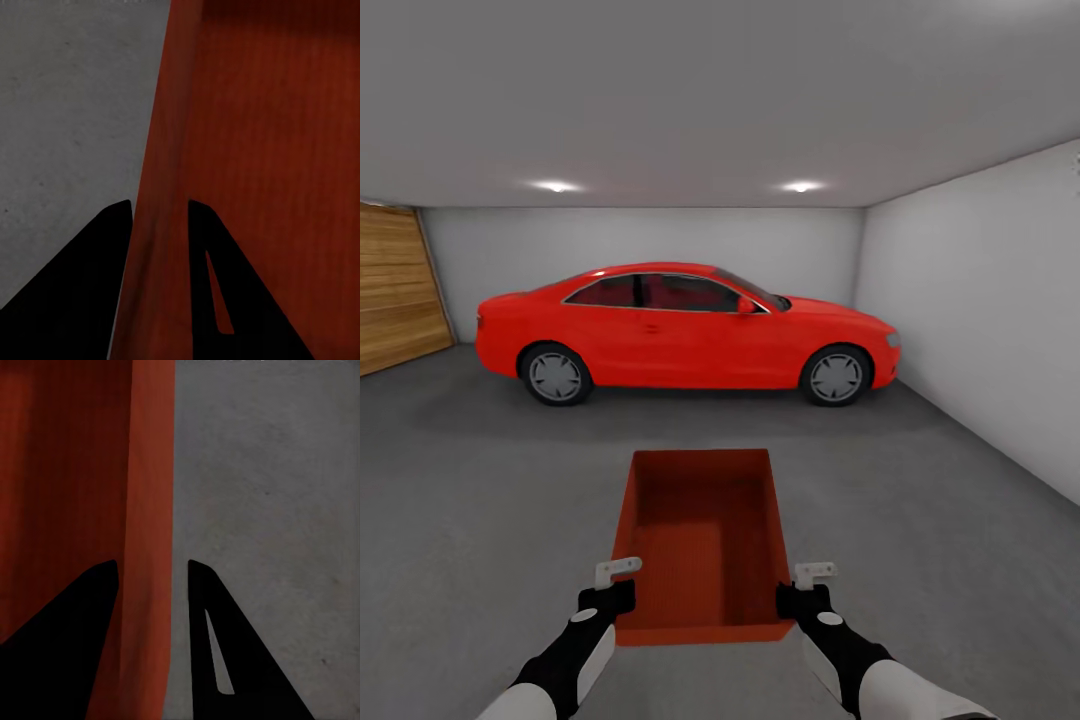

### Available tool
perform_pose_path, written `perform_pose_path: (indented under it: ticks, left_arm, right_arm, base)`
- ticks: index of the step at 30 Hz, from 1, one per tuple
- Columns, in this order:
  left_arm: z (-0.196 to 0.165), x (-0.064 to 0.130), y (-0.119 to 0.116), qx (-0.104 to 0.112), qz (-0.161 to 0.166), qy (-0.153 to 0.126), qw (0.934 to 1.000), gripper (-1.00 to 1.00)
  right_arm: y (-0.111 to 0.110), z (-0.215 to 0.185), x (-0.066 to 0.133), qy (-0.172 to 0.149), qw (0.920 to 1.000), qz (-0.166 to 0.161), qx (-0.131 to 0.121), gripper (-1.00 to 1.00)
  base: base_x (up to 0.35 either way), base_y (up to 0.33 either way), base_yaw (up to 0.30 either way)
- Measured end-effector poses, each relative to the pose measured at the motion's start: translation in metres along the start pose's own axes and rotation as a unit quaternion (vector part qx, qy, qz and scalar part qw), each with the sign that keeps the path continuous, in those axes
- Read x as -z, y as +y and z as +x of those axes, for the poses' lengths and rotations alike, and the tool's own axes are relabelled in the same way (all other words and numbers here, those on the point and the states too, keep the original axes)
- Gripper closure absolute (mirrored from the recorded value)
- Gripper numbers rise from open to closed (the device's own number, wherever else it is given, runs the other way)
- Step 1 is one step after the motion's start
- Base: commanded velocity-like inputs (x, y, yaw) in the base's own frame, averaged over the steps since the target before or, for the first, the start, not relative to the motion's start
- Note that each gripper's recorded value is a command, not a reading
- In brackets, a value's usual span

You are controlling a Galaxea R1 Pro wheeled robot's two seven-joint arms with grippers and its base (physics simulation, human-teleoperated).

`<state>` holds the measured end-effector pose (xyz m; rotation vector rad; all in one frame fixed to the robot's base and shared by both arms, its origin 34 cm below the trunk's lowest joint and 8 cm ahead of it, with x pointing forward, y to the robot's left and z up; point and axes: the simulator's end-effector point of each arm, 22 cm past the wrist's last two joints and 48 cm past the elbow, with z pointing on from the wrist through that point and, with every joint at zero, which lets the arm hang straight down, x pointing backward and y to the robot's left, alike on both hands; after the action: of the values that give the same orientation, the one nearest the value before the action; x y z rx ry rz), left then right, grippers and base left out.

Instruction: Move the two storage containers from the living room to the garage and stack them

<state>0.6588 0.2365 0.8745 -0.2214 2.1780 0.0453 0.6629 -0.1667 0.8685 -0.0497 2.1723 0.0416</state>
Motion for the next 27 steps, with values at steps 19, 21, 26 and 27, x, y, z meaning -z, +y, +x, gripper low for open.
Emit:
perform_pose_path:
  ticks: [19, 21, 26, 27]
  left_arm:
    - [-0.0003, -0.0001, 0.0002, 0.000, 0.000, 0.000, 1.0000, 1.00]
    - [-0.0001, -0.0001, 0.0003, 0.000, 0.000, 0.000, 1.0000, 1.00]
    - [-0.0001, -0.0001, 0.0003, 0.000, 0.000, 0.000, 1.0000, 1.00]
    - [-0.0002, -0.0001, 0.0002, 0.000, 0.000, 0.000, 1.0000, 1.00]
  right_arm:
    - [0.0003, -0.0002, 0.0000, 0.000, 1.0000, 0.000, 0.000, 1.00]
    - [0.0003, 0.0000, 0.0000, 0.000, 1.0000, 0.000, 0.000, 1.00]
    - [0.0003, 0.0000, 0.0000, 0.000, 1.0000, 0.000, 0.000, 1.00]
    - [0.0002, 0.0000, 0.0000, 0.000, 1.0000, 0.000, 0.000, 1.00]
  base:
    - [0.320, 0.078, -0.239]
    - [0.320, 0.078, -0.242]
    - [0.320, 0.078, -0.242]
    - [0.320, 0.078, -0.242]
